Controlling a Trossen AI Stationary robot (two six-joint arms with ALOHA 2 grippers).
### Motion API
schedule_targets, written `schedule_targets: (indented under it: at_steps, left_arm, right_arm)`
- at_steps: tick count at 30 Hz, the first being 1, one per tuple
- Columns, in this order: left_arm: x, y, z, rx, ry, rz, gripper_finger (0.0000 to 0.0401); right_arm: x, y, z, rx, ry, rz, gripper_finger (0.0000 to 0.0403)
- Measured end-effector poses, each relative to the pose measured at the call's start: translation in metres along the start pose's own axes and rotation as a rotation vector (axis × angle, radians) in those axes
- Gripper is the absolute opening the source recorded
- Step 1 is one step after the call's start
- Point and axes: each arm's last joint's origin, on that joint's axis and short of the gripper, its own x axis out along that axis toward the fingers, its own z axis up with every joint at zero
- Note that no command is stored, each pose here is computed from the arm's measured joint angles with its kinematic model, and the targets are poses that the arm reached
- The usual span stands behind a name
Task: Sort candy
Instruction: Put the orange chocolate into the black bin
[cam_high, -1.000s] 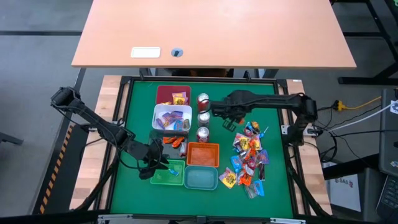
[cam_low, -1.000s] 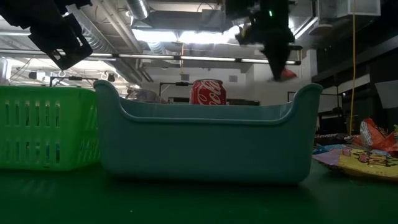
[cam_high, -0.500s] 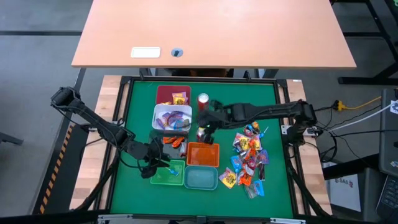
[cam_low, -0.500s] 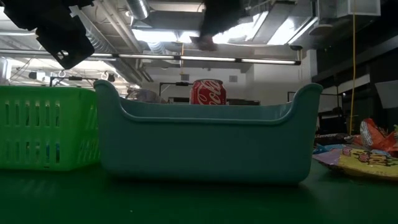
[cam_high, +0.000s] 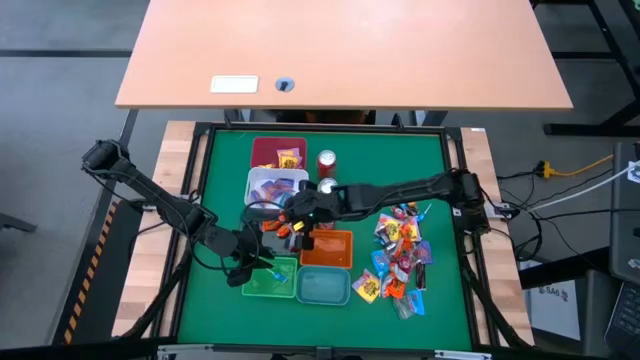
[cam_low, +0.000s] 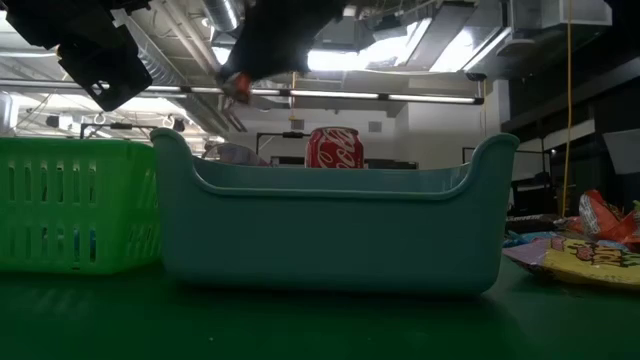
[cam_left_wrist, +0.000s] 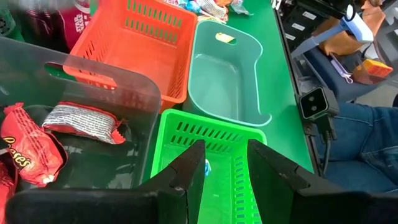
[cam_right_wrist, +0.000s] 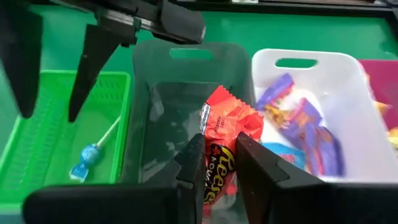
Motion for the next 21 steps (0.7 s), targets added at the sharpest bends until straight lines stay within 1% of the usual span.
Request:
schedule_targets:
  at_steps: [5, 9, 21]
  left_arm:
    - [0.0, 0.0, 0.0, 0.0, 0.001, 0.0, 0.0108]
    - [0.0, 0.0, 0.0, 0.0, 0.001, 0.0, 0.0108]
    - [0.0, 0.0, 0.0, 0.0, 0.001, 0.0, 0.0108]
  right_arm:
    - [0.021, 0.002, -0.005, 0.002, -0.019, 0.001, 0.0074]
    - [0.031, 0.003, -0.011, 0.0, -0.001, 0.0, 0.0074]
    - [0.034, 0.004, -0.011, -0.001, -0.002, 0.0, 0.0074]
